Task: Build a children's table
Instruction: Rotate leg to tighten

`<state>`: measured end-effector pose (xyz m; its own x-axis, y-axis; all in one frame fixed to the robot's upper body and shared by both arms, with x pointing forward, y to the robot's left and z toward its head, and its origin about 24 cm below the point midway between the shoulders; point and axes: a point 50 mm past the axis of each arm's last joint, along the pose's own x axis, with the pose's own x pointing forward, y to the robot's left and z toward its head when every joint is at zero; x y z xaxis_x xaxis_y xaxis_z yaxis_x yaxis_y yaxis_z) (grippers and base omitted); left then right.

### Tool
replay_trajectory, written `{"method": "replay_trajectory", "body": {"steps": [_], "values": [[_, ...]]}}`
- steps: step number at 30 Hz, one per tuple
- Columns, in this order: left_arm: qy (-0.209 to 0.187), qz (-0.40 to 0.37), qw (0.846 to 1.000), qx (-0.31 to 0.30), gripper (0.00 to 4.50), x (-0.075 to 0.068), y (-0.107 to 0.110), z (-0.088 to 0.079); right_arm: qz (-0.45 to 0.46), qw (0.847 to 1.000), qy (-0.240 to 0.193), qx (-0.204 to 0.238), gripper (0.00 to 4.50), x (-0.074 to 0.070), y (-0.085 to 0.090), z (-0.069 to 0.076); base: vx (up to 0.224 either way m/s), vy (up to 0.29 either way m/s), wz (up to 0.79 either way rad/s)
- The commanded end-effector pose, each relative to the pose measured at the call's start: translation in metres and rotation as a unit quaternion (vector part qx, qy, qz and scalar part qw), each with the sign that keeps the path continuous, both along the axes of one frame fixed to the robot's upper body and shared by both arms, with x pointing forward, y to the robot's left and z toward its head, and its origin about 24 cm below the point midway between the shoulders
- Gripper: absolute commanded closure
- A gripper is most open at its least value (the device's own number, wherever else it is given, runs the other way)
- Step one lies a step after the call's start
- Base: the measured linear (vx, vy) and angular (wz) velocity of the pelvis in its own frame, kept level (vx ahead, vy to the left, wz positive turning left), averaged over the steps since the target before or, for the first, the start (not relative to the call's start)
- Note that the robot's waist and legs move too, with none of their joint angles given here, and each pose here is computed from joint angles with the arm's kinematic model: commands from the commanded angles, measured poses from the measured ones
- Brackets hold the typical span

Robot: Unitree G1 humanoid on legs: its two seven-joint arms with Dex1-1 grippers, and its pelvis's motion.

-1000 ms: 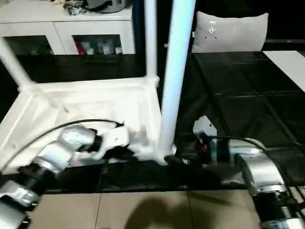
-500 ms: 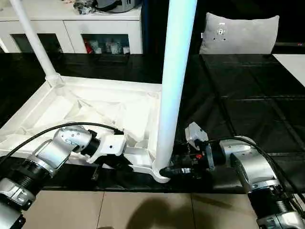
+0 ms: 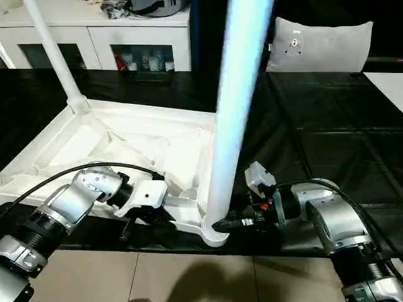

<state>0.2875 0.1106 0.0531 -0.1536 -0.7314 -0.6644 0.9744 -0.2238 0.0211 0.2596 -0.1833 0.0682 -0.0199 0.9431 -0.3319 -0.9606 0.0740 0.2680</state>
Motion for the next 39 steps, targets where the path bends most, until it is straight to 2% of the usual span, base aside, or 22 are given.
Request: {"method": "replay_trajectory", "body": {"steps": [1, 6, 7, 11, 12, 14, 16, 17, 18, 19, 20, 21, 23, 25, 26, 27, 29, 30, 31, 35, 39], "values": [[0.018, 0.011, 1.000, 0.006, 4.50, -0.004, -0.006, -0.006, 0.006, 1.000, 0.008, 0.027, 2.42, -0.004, 0.013, 0.000, 0.000, 0.000, 0.00], [0.022, 0.074, 0.996, -0.032, 4.50, 0.003, -0.018, -0.003, -0.059, 0.998, 0.007, 0.028, 2.47, 0.002, 0.025, -0.007, 0.000, 0.000, 0.00], [0.034, 0.112, 0.991, -0.066, 4.50, 0.005, -0.028, 0.000, -0.100, 0.995, 0.009, 0.027, 2.49, 0.006, 0.034, -0.011, 0.000, 0.000, 0.00], [0.040, 0.157, 0.982, -0.094, 4.50, 0.007, -0.041, 0.004, -0.151, 0.988, 0.008, 0.024, 2.49, 0.011, 0.045, -0.017, 0.000, 0.000, 0.00], [0.030, 0.212, 0.971, -0.105, 4.50, 0.012, -0.054, 0.004, -0.224, 0.974, 0.003, 0.009, 2.49, 0.020, 0.056, -0.025, 0.000, 0.000, 0.00], [0.028, 0.223, 0.968, -0.107, 4.50, 0.013, -0.057, 0.004, -0.240, 0.971, 0.004, 0.004, 2.49, 0.022, 0.058, -0.026, 0.000, 0.000, 0.00], [0.011, 0.279, 0.953, -0.120, 4.50, 0.018, -0.071, 0.004, -0.323, 0.946, 0.007, -0.018, 2.49, 0.034, 0.068, -0.036, 0.000, 0.000, 0.00], [0.011, 0.279, 0.953, -0.120, 4.50, 0.018, -0.071, 0.004, -0.323, 0.946, 0.007, -0.018, 2.49, 0.034, 0.068, -0.036, 0.000, 0.000, 0.00], [0.004, 0.293, 0.948, -0.124, 4.50, 0.019, -0.076, 0.005, -0.355, 0.935, 0.011, -0.021, 2.49, 0.038, 0.070, -0.039, 0.000, 0.000, 0.00], [-0.015, 0.317, 0.939, -0.133, 4.50, 0.022, -0.085, 0.007, -0.419, 0.908, 0.005, -0.016, 2.49, 0.050, 0.076, -0.040, 0.000, 0.000, 0.00], [-0.016, 0.318, 0.938, -0.134, 4.50, 0.022, -0.086, 0.007, -0.422, 0.907, 0.005, -0.015, 2.49, 0.051, 0.076, -0.040, 0.000, 0.000, 0.00], [-0.022, 0.319, 0.937, -0.139, 4.50, 0.022, -0.090, 0.010, -0.434, 0.901, -0.011, 0.003, 2.16, 0.055, 0.082, -0.036, 0.000, 0.000, 0.00], [-0.030, 0.311, 0.940, -0.136, 4.50, 0.022, -0.088, 0.010, -0.427, 0.904, -0.016, 0.013, 1.82, 0.054, 0.083, -0.034, 0.000, 0.000, 0.00], [-0.031, 0.310, 0.940, -0.136, 4.50, 0.023, -0.088, 0.010, -0.427, 0.904, -0.016, 0.014, 1.75, 0.054, 0.083, -0.034, 0.000, 0.000, 0.00], [-0.040, 0.305, 0.942, -0.130, 4.50, 0.024, -0.084, 0.011, -0.423, 0.906, -0.017, 0.017, 1.75, 0.052, 0.081, -0.033, 0.000, 0.000, 0.00], [-0.046, 0.299, 0.945, -0.128, 4.50, 0.025, -0.081, 0.011, -0.420, 0.907, -0.019, 0.017, 1.51, 0.050, 0.078, -0.033, 0.000, 0.000, 0.00], [-0.063, 0.285, 0.949, -0.117, 4.50, 0.028, -0.070, 0.009, -0.406, 0.913, -0.027, 0.010, 1.39, 0.043, 0.064, -0.035, 0.000, 0.000, 0.00], [-0.063, 0.285, 0.949, -0.117, 4.50, 0.028, -0.070, 0.009, -0.406, 0.913, -0.027, 0.010, 1.31, 0.043, 0.064, -0.035, 0.000, 0.000, 0.00], [-0.082, 0.280, 0.951, -0.103, 4.50, 0.032, -0.058, 0.007, -0.394, 0.918, -0.041, 0.005, 1.17, 0.036, 0.048, -0.035, 0.000, 0.000, 0.00], [-0.105, 0.264, 0.954, -0.099, 4.50, 0.035, -0.050, 0.007, -0.390, 0.920, -0.051, 0.001, 0.86, 0.029, 0.035, -0.035, 0.000, 0.000, 0.00], [-0.121, 0.259, 0.951, -0.117, 4.50, 0.040, -0.039, 0.011, -0.389, 0.919, -0.069, -0.004, 0.48, 0.017, 0.005, -0.030, 0.000, 0.000, 0.00]]}}
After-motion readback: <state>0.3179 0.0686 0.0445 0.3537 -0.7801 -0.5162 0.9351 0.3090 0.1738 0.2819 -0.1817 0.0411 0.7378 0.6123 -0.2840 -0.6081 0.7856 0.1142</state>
